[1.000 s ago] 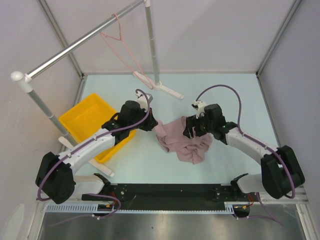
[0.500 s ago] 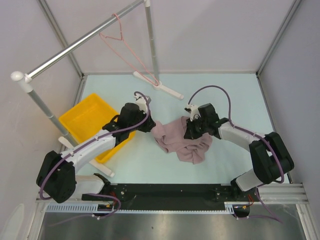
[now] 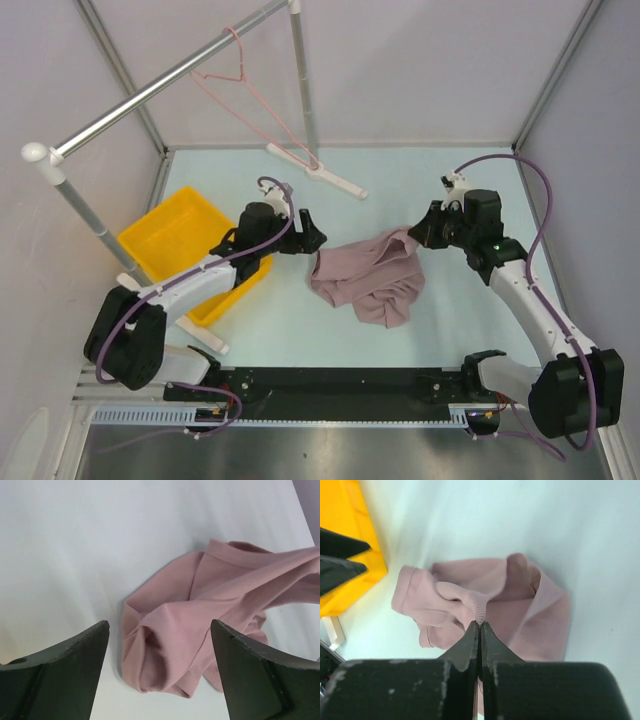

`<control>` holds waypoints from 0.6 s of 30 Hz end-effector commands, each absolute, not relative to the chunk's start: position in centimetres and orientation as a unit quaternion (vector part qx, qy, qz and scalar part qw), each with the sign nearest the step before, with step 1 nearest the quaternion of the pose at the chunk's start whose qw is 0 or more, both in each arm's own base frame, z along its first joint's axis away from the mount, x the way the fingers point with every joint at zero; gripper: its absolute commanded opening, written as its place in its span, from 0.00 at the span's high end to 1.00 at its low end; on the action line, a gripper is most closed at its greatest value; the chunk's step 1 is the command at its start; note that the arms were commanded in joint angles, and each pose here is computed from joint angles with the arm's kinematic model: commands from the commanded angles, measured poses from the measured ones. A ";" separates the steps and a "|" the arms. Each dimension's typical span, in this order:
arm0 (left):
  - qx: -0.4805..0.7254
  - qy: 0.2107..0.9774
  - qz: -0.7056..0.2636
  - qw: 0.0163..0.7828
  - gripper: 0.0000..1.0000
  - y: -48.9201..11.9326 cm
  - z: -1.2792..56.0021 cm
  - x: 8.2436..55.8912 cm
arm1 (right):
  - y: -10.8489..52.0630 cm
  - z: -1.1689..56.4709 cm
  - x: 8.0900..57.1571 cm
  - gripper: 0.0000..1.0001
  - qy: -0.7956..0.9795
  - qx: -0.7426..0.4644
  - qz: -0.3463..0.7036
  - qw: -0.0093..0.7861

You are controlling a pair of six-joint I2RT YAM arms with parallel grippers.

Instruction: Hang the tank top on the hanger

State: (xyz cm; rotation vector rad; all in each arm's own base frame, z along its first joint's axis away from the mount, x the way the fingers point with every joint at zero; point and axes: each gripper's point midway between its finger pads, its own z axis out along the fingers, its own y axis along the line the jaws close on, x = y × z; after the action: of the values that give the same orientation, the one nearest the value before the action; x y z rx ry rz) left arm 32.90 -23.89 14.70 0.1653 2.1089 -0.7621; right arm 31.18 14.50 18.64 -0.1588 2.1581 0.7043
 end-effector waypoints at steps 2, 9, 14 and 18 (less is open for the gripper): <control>0.051 0.852 -0.348 0.388 0.14 -25.7 11.4 30.9 | 13.9 18.4 30.7 1.00 0.871 -0.028 0.285 0.400; 0.053 0.867 -0.330 0.369 0.19 -26.4 9.2 27.5 | 13.0 16.5 31.1 1.00 0.880 0.000 0.277 0.387; 0.044 0.849 -0.338 0.404 0.19 -26.6 11.2 25.3 | 13.0 15.8 31.1 1.00 0.882 0.005 0.279 0.380; 0.067 0.845 -0.342 0.405 0.23 -27.7 10.9 24.6 | 13.3 15.8 31.1 1.00 0.879 0.007 0.289 0.379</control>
State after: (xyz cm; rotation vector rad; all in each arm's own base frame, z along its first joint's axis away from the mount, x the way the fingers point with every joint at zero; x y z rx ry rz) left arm 23.82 -26.82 9.58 0.1972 2.2068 -0.8523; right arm 30.64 13.02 15.45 0.0026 2.2743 0.7072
